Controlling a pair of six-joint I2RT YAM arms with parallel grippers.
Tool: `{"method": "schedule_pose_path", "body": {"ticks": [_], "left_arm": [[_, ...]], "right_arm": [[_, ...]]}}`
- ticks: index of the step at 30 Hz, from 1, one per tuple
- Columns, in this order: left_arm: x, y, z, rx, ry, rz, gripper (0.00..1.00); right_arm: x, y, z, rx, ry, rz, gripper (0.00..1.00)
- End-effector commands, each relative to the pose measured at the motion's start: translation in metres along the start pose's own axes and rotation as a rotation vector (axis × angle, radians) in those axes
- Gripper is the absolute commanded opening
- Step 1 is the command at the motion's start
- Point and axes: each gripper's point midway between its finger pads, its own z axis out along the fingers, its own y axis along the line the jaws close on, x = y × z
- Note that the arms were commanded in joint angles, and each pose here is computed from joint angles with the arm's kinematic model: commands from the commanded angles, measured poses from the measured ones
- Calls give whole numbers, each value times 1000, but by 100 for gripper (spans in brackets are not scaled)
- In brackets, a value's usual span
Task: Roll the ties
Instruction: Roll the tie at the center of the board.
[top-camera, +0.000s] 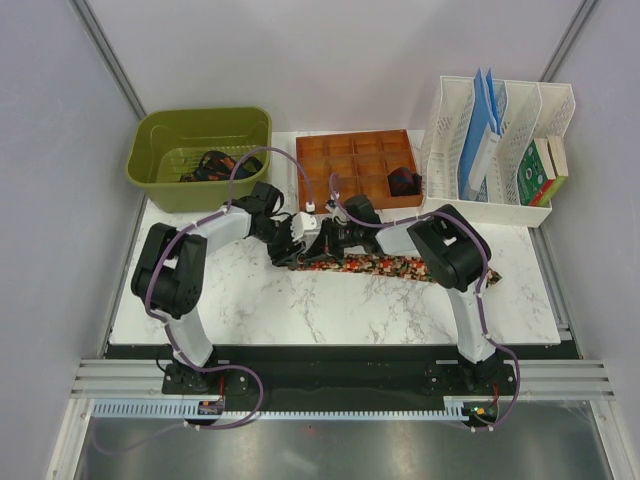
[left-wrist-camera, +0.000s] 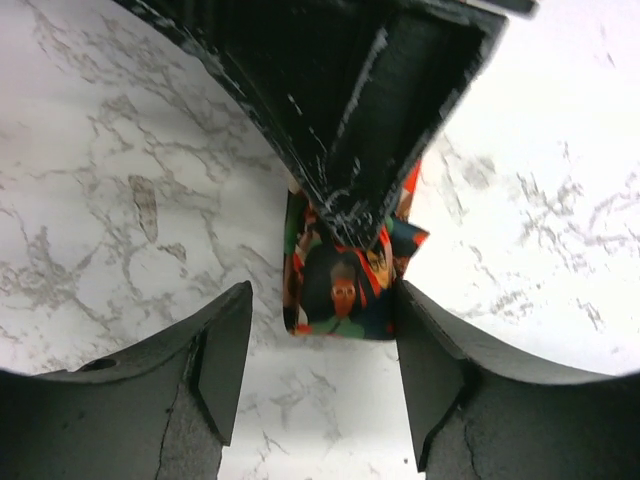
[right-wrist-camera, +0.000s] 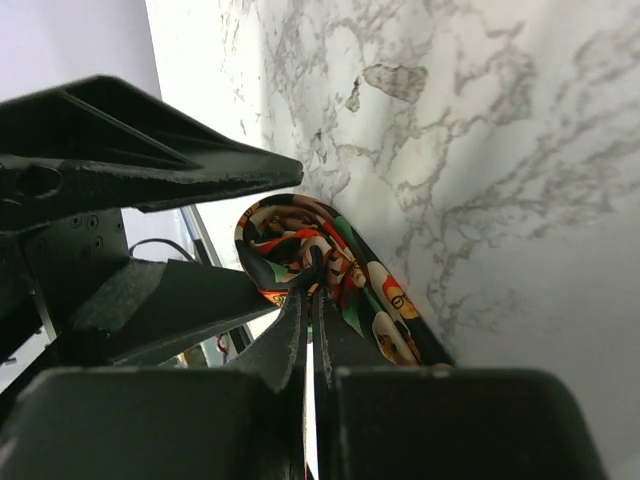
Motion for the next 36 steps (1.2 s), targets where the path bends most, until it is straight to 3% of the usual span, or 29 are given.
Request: {"method": "schedule_pose_path", "body": {"ticks": [1,8,12,17,20,25,33,36], "left_arm": [[-4,-12,-19,27,-43,146,66],[-8,-15,-17,50,-73,184,70],[-11,-14,-12,50,-83,193,79],[-7,-6,-8,-6,-70,230,80],[-2,-1,0,-32,-38,268,75],[3,6,1,-61,-5,283,55],[-44,-2,-27,-61,-131,293,37],[-60,-10,-26,-24,-151,274,36]], "right_arm": [[9,-34,4,84,22,-33,0],[9,-41,-2,107,0,-86,0],[9,-47,-2,125,-8,-101,0],[14,-51,-3,131,-2,-89,0],[16,-55,-2,128,2,-74,0],[19,-59,-2,132,10,-55,0],[22,-63,-4,147,11,-25,0],[22,-65,-2,146,5,-10,0]]}}
